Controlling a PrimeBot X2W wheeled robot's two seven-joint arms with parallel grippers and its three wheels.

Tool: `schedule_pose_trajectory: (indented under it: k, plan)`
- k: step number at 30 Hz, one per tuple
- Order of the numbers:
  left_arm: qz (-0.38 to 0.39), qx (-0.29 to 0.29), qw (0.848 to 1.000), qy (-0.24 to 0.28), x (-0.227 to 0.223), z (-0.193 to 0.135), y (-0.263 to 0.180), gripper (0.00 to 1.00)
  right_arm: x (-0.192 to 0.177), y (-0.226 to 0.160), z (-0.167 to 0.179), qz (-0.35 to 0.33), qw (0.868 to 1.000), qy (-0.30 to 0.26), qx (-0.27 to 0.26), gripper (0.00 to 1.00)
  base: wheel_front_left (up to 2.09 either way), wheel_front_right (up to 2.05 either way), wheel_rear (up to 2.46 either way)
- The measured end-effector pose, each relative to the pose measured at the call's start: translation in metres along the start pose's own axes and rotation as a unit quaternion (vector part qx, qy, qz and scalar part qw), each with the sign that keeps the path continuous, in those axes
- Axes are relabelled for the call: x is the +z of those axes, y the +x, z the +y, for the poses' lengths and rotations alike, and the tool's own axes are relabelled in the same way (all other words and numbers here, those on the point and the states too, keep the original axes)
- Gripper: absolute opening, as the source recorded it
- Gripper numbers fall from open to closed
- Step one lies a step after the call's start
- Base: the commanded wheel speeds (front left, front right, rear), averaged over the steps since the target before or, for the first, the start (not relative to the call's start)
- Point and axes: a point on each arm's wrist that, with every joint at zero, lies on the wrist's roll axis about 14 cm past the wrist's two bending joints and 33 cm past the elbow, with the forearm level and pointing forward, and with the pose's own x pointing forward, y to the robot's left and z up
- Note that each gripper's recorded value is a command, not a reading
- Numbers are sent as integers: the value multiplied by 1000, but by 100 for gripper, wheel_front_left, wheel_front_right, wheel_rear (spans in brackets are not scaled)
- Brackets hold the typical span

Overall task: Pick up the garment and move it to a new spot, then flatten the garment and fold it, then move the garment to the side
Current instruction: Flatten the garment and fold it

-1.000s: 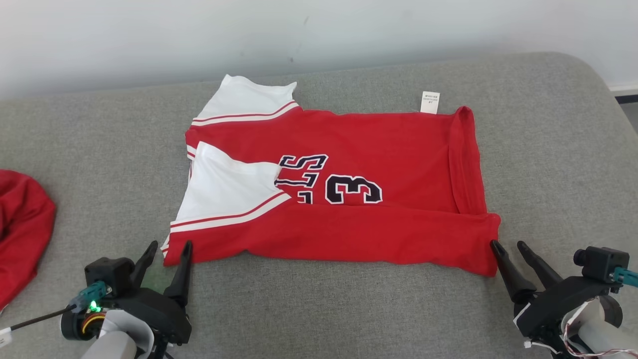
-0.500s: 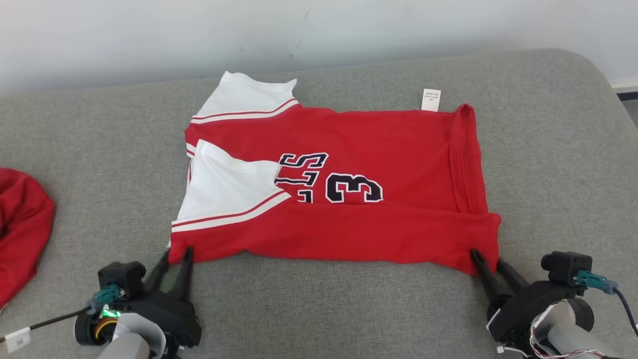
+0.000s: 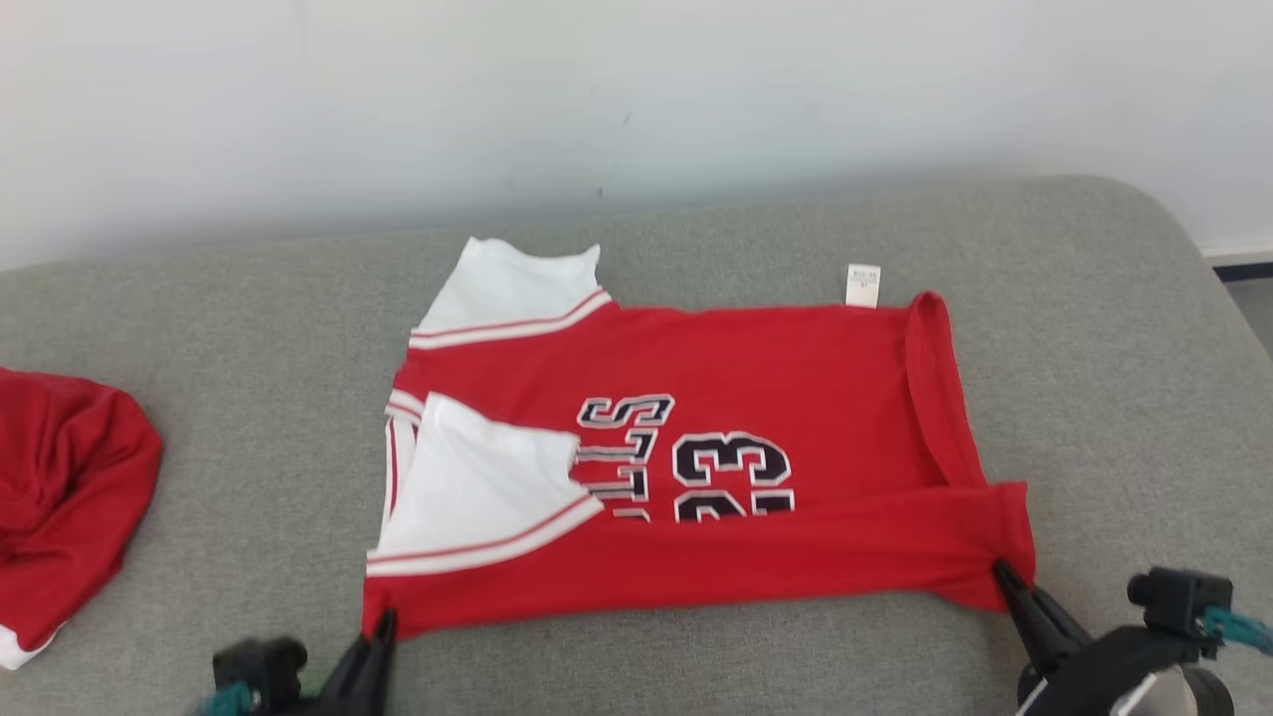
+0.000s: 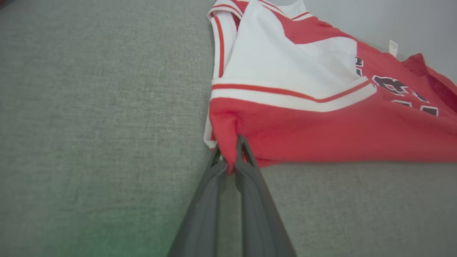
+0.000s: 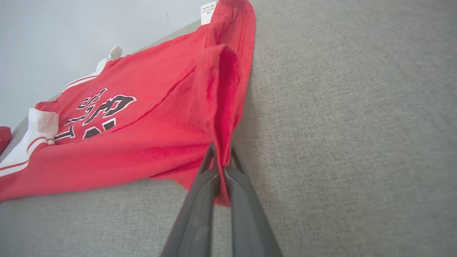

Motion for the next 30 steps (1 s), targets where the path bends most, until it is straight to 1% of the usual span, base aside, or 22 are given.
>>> schedule_pose_trajectory:
  k: [3,8,11,16,21,22,23,24,25,30]
  plan:
    - [-2,7,1000,-19,-10,-1,-18,0,-3,-12,-2,-3,1000,10,-1,0,0,0,0]
    - [-1,28,998,-63,-30,-5,-46,0,-17,-30,-7,13,1000,11,-3,0,0,0,0]
    - [0,37,996,-79,-38,-6,-61,0,-28,-38,-8,29,1000,12,-2,0,0,0,0]
    - [11,48,995,-90,-51,-7,-79,0,-39,-45,-14,49,999,11,-9,0,0,0,0]
    - [12,48,995,-90,-50,-11,-82,0,-43,-47,-16,53,998,7,-13,0,0,0,0]
    - [15,49,995,-90,-52,-11,-83,0,-44,-48,-16,53,998,6,-14,13,0,0,0]
    - [15,50,995,-87,-52,-11,-83,13,-44,-48,-16,52,999,3,-14,49,0,0,0]
    - [14,50,995,-84,-51,-11,-83,55,-43,-47,-15,50,999,3,-14,95,0,0,0]
    - [9,51,995,-84,-49,-10,-83,100,-42,-47,-15,47,999,6,-15,100,0,0,0]
    - [-26,57,995,-77,-29,-5,-81,100,-29,-45,-18,24,1000,-2,-19,100,0,0,0]
